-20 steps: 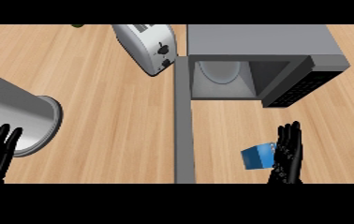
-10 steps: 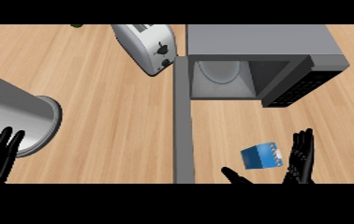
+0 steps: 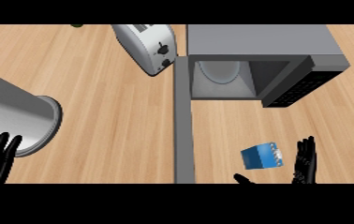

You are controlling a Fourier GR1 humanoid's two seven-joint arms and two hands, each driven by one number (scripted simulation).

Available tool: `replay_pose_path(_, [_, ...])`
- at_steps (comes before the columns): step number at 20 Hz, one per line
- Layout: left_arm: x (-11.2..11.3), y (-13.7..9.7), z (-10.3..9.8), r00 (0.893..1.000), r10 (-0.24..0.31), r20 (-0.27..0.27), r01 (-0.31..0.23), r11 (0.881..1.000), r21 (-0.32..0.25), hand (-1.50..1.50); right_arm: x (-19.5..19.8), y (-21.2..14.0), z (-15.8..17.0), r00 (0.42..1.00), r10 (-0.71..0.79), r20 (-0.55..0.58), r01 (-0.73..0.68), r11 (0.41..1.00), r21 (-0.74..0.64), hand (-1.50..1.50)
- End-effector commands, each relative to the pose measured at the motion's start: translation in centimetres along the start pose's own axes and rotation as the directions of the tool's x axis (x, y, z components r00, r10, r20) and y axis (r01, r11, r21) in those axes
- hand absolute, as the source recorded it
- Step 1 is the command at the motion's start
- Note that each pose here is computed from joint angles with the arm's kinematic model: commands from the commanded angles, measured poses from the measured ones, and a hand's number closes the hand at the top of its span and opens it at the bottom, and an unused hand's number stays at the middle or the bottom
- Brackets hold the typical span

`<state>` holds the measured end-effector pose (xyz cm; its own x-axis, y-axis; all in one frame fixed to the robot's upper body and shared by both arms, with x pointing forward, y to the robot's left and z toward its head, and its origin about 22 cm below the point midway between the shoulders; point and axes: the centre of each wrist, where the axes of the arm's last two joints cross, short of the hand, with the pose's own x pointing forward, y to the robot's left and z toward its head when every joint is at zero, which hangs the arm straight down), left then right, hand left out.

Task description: Pick up the milk, place it into the microwave and close the microwave

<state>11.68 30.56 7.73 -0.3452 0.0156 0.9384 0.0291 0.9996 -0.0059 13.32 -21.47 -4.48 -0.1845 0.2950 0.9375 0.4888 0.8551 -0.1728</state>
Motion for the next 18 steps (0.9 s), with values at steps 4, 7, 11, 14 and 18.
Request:
replay_pose_path(4, [0.8, 1.1, -1.1, 1.0, -0.007, 0.008, 0.007, 1.0, -0.001, -1.5, -3.4, -1.5, 0.8, 0.998, 0.031, -0.059, -0.029, 0.999, 0.042, -1.5])
replay_pose_path(7, [-0.2, -0.7, 0.1, 1.0, 0.014, -0.011, -0.014, 1.0, 0.007, -1.5, -4.7, -0.7, -1.9, 0.997, 0.025, -0.072, -0.023, 0.999, 0.024, -1.5])
replay_pose_path(11, [-1.2, 2.0, 2.0, 1.0, 0.007, 0.002, -0.007, 1.0, 0.014, -1.5, -6.2, -1.4, -1.7, 0.997, 0.043, -0.06, -0.043, 0.999, 0.002, -1.5])
replay_pose_path(14, [0.1, 1.2, -0.6, 1.0, 0.007, -0.007, -0.007, 1.0, 0.02, -1.5, -7.0, -0.4, -1.5, 0.995, 0.025, -0.095, -0.022, 0.999, 0.038, -1.5])
replay_pose_path(18, [0.4, 0.9, 0.2, 1.0, -0.004, -0.007, 0.005, 1.0, 0.016, -1.5, -8.9, -4.4, -0.6, 0.994, -0.005, -0.111, 0.014, 0.996, 0.084, -1.5])
